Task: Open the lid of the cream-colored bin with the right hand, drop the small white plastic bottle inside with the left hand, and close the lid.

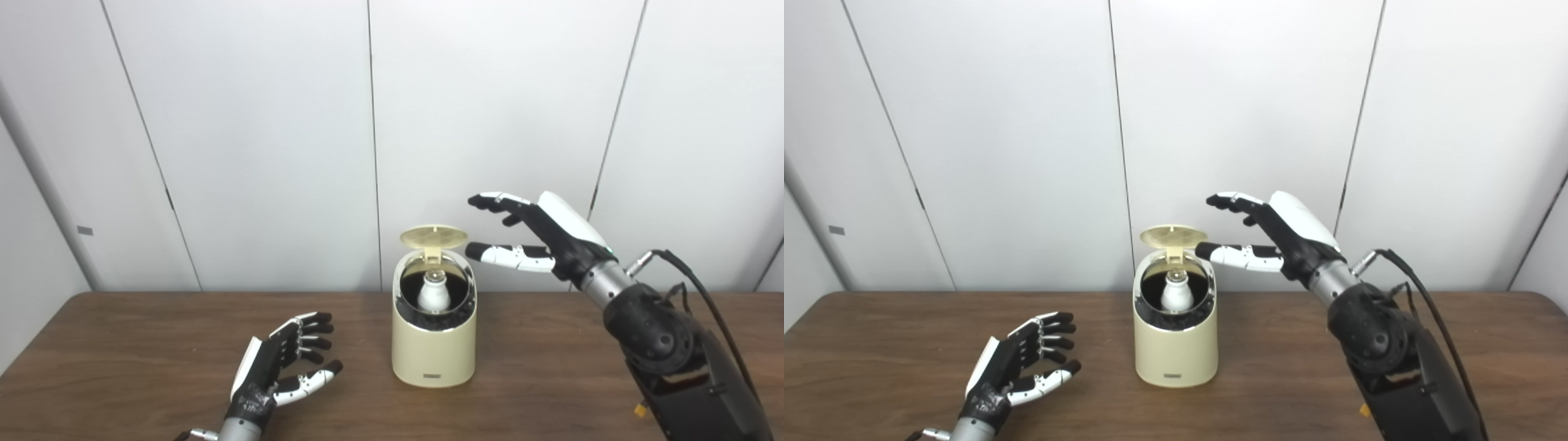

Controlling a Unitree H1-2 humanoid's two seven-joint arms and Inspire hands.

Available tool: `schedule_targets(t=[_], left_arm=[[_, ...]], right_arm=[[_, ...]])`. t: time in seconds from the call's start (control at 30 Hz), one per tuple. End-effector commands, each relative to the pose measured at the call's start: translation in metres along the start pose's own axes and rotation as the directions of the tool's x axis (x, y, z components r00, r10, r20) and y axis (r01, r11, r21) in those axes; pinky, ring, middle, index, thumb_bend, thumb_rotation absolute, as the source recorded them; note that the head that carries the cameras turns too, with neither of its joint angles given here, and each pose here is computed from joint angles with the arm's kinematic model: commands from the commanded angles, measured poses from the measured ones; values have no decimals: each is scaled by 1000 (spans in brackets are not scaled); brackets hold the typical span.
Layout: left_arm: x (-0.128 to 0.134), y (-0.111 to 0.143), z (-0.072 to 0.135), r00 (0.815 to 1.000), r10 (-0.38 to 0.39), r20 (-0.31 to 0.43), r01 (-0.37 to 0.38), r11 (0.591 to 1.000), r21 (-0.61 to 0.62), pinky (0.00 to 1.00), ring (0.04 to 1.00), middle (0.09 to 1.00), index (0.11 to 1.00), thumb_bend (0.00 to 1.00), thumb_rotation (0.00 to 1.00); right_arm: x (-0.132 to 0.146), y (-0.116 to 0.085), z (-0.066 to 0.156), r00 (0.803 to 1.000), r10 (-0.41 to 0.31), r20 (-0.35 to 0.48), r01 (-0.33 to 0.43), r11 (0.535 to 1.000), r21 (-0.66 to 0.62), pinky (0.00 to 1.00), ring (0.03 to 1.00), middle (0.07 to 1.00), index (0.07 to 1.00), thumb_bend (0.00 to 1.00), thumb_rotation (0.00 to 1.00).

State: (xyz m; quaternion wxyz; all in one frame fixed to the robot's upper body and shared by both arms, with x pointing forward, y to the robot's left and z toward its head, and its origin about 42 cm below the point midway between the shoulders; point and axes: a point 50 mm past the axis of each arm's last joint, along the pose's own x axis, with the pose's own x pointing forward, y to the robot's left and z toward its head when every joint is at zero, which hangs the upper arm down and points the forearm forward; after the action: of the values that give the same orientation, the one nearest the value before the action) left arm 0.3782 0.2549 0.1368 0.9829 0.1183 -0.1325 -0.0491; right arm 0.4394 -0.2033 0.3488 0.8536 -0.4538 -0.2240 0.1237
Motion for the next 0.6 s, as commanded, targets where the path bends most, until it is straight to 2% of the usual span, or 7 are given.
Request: schedule_targets(t=[0.0, 0.33, 0.43, 0.57], left_arm=[[14, 5, 15, 996, 13, 92, -14, 1000, 13, 563, 653, 731, 757, 582, 0], [12, 4, 13, 994, 26, 109, -25, 1000, -5, 568, 648, 721, 750, 606, 0], [12, 4, 13, 992, 35, 120, -34, 999, -6, 561, 641, 712, 745, 599, 0], [13, 4, 13, 990, 42, 137, -42, 999, -3, 558, 638, 707, 740, 596, 0]], right_arm=[[12, -24, 17, 998, -28, 60, 32, 998, -56, 789, 898, 875, 853, 643, 858], [25, -18, 28, 994, 30, 110, -17, 992, -121, 788, 907, 872, 842, 698, 847], [27, -14, 32, 991, 41, 131, -23, 990, -136, 779, 894, 848, 812, 706, 835], [26, -9, 37, 989, 50, 139, -33, 991, -128, 796, 894, 805, 740, 697, 771]])
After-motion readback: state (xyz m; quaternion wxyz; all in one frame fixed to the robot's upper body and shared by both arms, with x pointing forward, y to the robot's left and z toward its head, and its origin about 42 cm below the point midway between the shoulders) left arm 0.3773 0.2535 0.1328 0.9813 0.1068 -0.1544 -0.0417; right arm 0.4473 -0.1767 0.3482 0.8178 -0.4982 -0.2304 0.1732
